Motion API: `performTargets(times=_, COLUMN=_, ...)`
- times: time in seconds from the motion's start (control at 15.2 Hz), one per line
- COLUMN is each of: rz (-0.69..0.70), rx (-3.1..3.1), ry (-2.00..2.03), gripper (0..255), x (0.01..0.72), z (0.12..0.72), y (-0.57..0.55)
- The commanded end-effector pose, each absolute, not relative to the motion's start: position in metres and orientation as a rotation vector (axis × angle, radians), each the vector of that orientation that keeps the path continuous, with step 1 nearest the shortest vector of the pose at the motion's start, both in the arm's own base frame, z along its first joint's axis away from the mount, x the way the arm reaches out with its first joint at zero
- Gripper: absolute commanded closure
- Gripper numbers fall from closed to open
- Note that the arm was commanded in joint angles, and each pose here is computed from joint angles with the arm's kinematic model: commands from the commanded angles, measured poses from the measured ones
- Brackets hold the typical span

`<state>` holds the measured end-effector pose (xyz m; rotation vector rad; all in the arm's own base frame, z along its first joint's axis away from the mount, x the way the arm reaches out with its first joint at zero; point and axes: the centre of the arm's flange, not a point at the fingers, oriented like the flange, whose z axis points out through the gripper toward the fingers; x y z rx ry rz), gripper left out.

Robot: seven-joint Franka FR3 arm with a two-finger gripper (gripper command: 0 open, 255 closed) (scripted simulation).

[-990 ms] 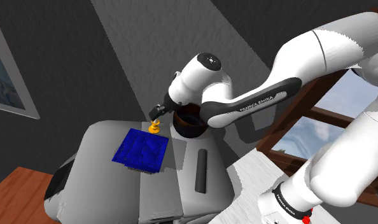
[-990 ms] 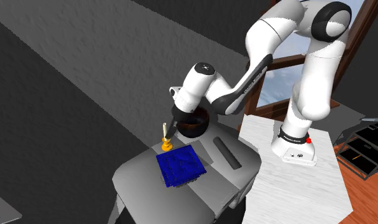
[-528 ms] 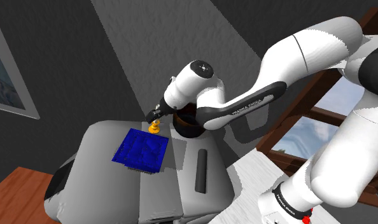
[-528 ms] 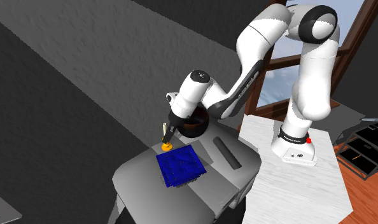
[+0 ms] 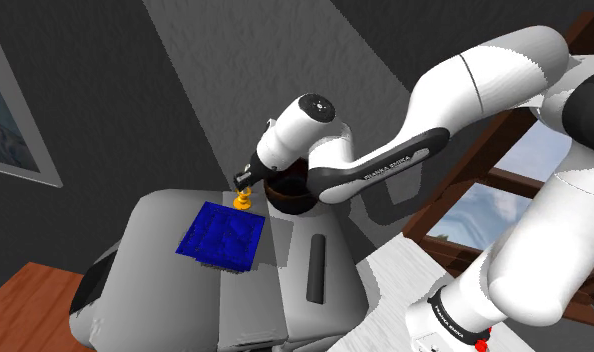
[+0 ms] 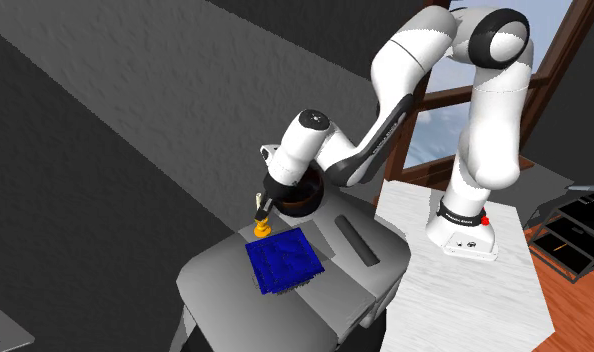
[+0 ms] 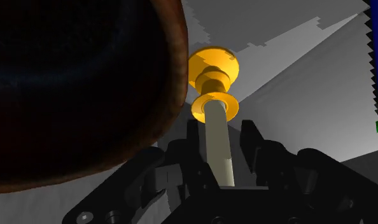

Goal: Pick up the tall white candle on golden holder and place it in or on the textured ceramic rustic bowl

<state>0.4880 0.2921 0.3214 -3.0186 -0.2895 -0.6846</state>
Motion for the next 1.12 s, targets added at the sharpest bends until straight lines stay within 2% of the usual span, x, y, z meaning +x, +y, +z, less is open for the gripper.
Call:
performTargets(times=0.0, rz=-0.668, rx=-3.027, ry=-0.286, gripper=255, x=0.487, z=0.316, y=0.290)
performTargets(times=0.46, rz=-0.668, rx=-3.027, ry=-0.286, gripper=255, x=0.487, z=0.316, y=0.290)
performTargets(times=1.06, rz=-0.668, rx=-3.027, ry=-0.286, gripper=255, x=0.487, z=0.364, y=0.290)
